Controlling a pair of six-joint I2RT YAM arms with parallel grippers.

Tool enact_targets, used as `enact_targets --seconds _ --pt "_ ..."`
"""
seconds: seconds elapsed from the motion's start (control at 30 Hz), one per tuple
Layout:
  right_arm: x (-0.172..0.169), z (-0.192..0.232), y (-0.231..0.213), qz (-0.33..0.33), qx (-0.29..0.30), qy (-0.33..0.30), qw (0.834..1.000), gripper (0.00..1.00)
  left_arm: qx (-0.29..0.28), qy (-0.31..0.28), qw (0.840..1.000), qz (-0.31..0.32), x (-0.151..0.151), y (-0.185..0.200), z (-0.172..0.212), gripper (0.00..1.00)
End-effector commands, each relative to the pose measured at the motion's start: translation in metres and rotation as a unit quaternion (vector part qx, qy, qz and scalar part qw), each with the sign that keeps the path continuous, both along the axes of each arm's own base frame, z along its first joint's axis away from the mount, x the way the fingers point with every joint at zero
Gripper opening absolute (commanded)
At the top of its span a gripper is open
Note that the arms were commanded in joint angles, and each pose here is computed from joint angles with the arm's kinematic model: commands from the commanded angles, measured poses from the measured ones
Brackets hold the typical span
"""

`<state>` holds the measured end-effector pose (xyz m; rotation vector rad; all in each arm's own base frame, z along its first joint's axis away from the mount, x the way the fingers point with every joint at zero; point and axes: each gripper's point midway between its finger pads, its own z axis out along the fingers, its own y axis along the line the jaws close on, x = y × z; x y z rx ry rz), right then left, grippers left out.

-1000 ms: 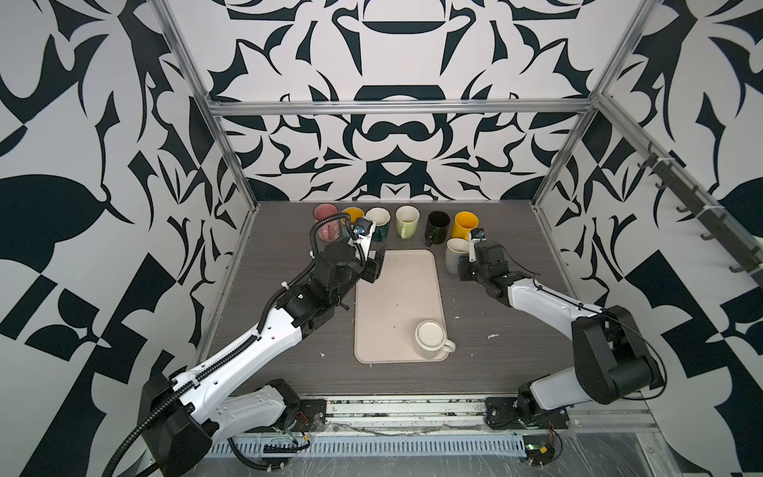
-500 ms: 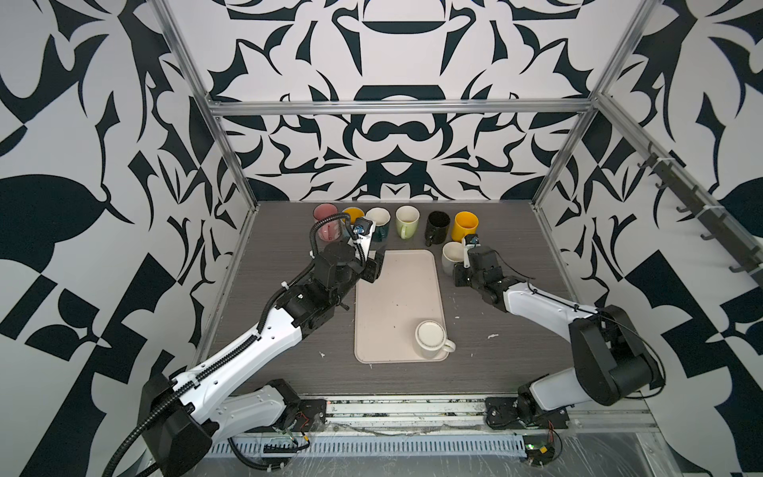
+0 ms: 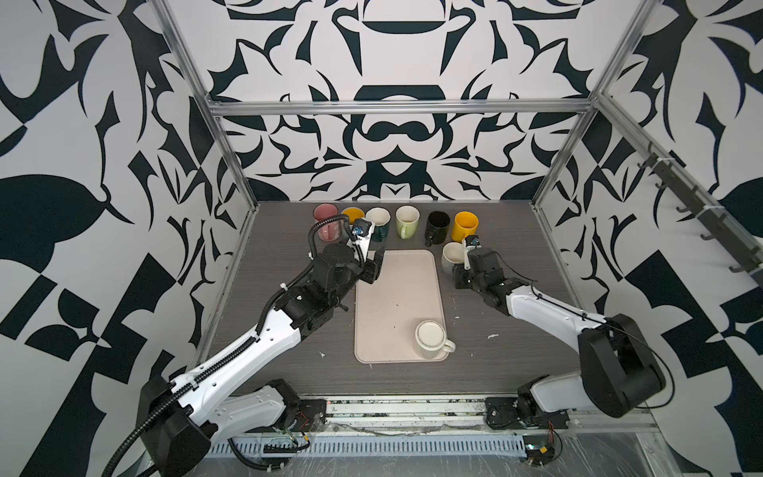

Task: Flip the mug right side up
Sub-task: 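Lower the grey mug upright onto the table beside the yellow mug, then open the right gripper, withdraw, and move it down onto the white mug's handle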

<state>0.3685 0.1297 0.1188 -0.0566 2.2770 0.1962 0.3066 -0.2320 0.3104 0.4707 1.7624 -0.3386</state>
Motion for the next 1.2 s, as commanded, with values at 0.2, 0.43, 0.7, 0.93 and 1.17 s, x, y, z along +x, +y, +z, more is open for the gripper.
enact_targets --seconds 0.2,0.43,0.7,0.93,1.17 --pt "-0.018 0.084 -0.009 -0.023 0.01 -0.05 0.998 0.48 -0.017 -0.015 0.999 0.022 0.0 0.011 0.002 0.67" --pt "-0.054 0.09 -0.001 -0.016 0.036 0.058 0.998 0.47 -0.005 -0.014 0.999 0.035 -0.006 0.023 -0.008 0.69" --pt "-0.1 0.08 0.026 -0.002 0.077 0.228 0.971 0.44 0.025 -0.002 0.995 0.093 -0.006 0.049 -0.025 0.7" --pt "-0.145 0.056 0.043 -0.049 0.159 0.376 0.911 0.44 0.019 0.001 0.993 0.115 -0.007 0.058 -0.028 0.7" --pt "-0.173 0.031 0.046 -0.147 0.231 0.442 0.854 0.45 0.012 -0.003 0.992 0.128 -0.011 0.067 -0.033 0.7"
